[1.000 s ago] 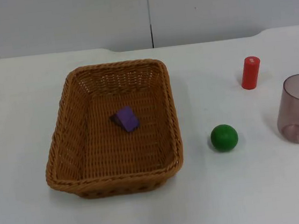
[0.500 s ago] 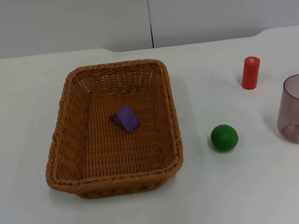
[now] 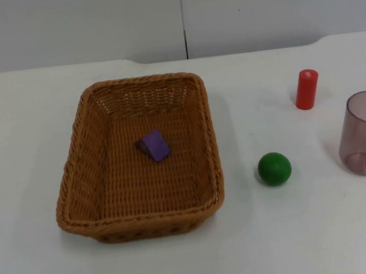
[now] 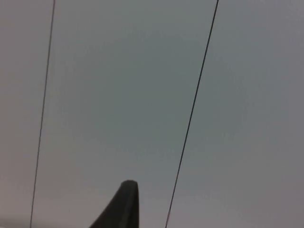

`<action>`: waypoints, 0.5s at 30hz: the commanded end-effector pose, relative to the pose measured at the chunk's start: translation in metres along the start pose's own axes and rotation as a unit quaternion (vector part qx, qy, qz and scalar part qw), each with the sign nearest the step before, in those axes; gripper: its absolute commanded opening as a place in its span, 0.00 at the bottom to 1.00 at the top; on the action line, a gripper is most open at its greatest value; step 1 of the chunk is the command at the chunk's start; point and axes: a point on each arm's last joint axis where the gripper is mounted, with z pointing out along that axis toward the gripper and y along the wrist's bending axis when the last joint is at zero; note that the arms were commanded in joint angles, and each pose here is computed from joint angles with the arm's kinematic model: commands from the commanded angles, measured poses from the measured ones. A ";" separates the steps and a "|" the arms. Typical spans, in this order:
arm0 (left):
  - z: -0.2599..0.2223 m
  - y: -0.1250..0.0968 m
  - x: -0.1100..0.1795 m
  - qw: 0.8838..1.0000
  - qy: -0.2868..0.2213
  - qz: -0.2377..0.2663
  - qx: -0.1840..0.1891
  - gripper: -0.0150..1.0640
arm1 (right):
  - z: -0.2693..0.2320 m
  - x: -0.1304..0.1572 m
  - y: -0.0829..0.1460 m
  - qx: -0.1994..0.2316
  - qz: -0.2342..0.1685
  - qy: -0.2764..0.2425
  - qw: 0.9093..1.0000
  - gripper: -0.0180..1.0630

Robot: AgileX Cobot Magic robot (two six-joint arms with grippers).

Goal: Pick up the basket with the left hand and place the triangular block into the basket with the right hand.

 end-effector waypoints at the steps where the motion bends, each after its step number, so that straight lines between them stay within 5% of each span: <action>1: -0.014 0.000 0.000 1.000 0.000 -0.002 0.001 0.99 | -0.011 0.005 0.002 0.001 -0.006 0.011 1.000 0.99; 11: -0.085 0.002 0.014 0.999 -0.019 0.027 -0.021 0.99 | -0.041 0.021 0.010 -0.022 0.009 0.025 0.999 0.99; 15: -0.108 0.001 0.022 0.999 -0.032 0.001 -0.019 0.99 | -0.041 0.023 0.013 -0.035 0.014 0.040 0.999 0.99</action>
